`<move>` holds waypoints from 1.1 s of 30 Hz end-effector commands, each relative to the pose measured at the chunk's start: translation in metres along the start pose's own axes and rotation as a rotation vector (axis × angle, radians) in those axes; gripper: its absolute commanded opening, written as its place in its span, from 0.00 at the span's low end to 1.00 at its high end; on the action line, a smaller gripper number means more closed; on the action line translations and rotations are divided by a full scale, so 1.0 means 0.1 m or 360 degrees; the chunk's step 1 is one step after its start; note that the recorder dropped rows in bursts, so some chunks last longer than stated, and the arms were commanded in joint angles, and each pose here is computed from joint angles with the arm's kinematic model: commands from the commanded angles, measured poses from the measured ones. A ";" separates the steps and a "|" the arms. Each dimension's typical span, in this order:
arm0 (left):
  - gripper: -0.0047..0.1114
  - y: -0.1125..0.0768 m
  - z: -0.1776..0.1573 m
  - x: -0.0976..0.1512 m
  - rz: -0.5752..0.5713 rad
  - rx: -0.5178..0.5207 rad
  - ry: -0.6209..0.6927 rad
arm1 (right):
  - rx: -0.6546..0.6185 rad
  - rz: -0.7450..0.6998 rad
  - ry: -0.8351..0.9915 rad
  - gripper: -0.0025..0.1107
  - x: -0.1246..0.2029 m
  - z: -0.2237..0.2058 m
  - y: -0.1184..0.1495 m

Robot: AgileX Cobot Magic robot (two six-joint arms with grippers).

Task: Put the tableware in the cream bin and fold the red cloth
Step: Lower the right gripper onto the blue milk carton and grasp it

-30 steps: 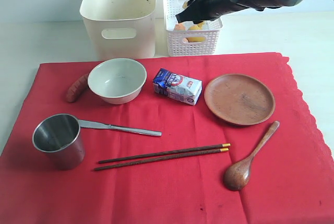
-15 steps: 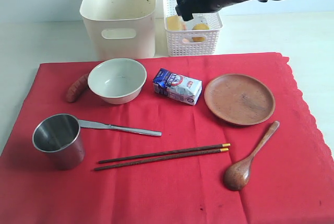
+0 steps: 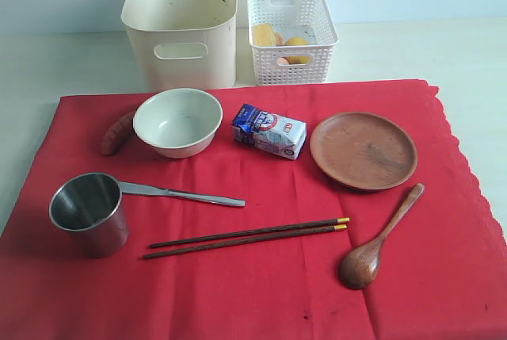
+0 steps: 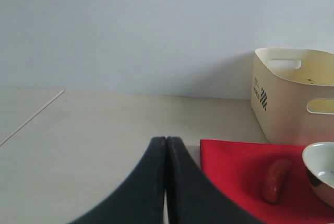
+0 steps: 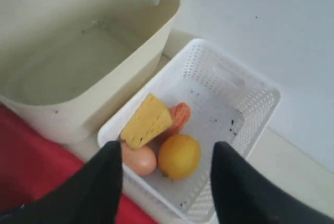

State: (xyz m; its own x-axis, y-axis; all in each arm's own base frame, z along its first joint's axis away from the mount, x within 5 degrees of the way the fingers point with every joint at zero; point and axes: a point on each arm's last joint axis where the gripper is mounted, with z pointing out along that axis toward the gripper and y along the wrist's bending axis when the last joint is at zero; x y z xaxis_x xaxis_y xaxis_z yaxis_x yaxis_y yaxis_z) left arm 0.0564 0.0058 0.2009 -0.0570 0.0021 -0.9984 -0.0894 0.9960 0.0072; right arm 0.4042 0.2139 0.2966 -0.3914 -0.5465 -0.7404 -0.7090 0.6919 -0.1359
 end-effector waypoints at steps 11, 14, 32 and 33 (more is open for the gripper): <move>0.04 0.00 0.00 0.00 0.0016 -0.0003 -0.0008 | -0.0195 0.0037 0.0189 0.02 0.31 -0.24 0.22; 0.04 0.00 0.00 0.00 0.0016 -0.0003 -0.0008 | -0.0266 0.0040 0.0222 0.02 0.46 -0.21 0.30; 0.04 0.00 0.00 0.00 0.0016 -0.0003 -0.0008 | -0.0502 -0.0373 0.0351 0.05 0.89 0.26 1.06; 0.04 0.00 0.00 0.00 0.0016 -0.0003 -0.0008 | -0.0483 -0.0387 0.0358 0.08 0.91 0.30 1.06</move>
State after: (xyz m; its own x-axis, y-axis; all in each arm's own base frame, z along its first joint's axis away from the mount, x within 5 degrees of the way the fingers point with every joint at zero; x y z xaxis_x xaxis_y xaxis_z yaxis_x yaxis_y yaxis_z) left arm 0.0564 0.0058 0.2009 -0.0570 0.0021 -0.9984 -0.0894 0.9960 0.0072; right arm 0.3104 0.2470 0.2081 -0.3271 -0.7534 -0.5704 -0.9119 0.4099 -0.0185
